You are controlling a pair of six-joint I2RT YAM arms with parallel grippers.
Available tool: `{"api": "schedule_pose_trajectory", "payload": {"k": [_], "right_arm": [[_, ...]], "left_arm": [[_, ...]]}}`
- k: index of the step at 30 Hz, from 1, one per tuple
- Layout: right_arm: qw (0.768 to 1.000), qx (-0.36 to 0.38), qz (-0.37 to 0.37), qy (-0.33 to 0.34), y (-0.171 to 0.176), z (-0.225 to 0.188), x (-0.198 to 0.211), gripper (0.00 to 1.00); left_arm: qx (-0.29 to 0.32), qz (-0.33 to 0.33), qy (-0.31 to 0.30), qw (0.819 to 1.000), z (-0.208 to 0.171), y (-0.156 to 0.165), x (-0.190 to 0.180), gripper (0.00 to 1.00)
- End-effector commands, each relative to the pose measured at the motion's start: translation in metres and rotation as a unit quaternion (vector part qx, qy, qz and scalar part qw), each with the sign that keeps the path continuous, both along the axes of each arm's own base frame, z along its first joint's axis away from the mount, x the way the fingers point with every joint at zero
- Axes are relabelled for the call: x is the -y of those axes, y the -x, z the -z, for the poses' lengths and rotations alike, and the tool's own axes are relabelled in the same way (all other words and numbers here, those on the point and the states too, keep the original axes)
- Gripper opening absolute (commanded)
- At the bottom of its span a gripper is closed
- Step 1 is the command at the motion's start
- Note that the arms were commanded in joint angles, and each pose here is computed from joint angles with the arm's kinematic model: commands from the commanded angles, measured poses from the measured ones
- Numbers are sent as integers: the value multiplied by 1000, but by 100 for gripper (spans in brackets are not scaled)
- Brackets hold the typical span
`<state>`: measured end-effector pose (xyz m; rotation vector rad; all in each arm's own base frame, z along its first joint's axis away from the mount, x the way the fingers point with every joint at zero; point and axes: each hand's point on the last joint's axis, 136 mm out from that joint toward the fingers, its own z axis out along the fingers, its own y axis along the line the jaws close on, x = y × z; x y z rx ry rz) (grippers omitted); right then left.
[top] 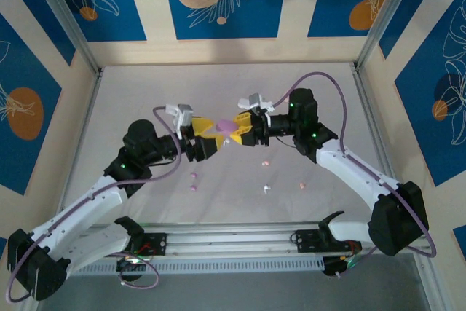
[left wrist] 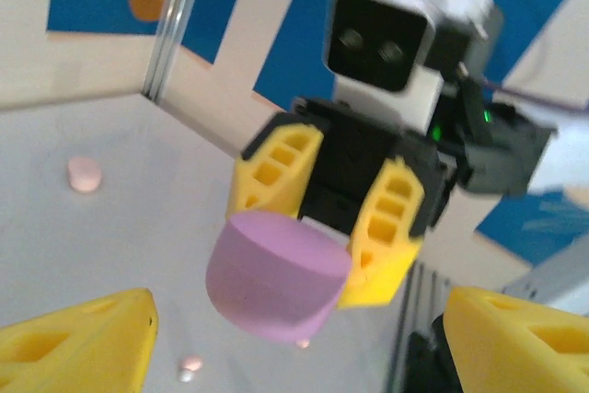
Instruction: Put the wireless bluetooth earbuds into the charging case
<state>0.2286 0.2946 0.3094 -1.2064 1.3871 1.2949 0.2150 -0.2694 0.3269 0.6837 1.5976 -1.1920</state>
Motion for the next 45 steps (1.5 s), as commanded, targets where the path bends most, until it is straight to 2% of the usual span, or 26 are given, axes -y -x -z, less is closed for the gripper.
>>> {"api": "schedule_pose_trajectory", "payload": {"k": [1, 7, 13, 22, 28, 32, 38, 45], "right_arm": [[999, -21, -44, -4, 14, -12, 1, 31], [999, -13, -46, -3, 15, -13, 0, 31], [999, -3, -43, 1, 13, -12, -2, 31], [999, 13, -43, 5, 15, -8, -5, 31], [999, 15, -44, 4, 16, -9, -6, 31], [999, 16, -44, 3, 16, -10, -6, 31], [999, 18, -45, 3, 17, -10, -6, 31], [999, 12, -48, -1, 18, -14, -7, 32]], "left_arm": [[136, 26, -48, 989, 5, 10, 3, 80], [155, 37, -44, 986, -1, 7, 9, 78], [143, 62, -31, 987, -5, 10, 16, 63], [122, 71, -6, 990, -11, 10, 19, 57], [113, 75, -7, 991, -9, 9, 21, 49], [107, 86, -9, 991, -8, 11, 23, 46], [110, 92, -8, 990, -9, 13, 24, 48], [112, 108, -15, 988, -5, 18, 27, 41]]}}
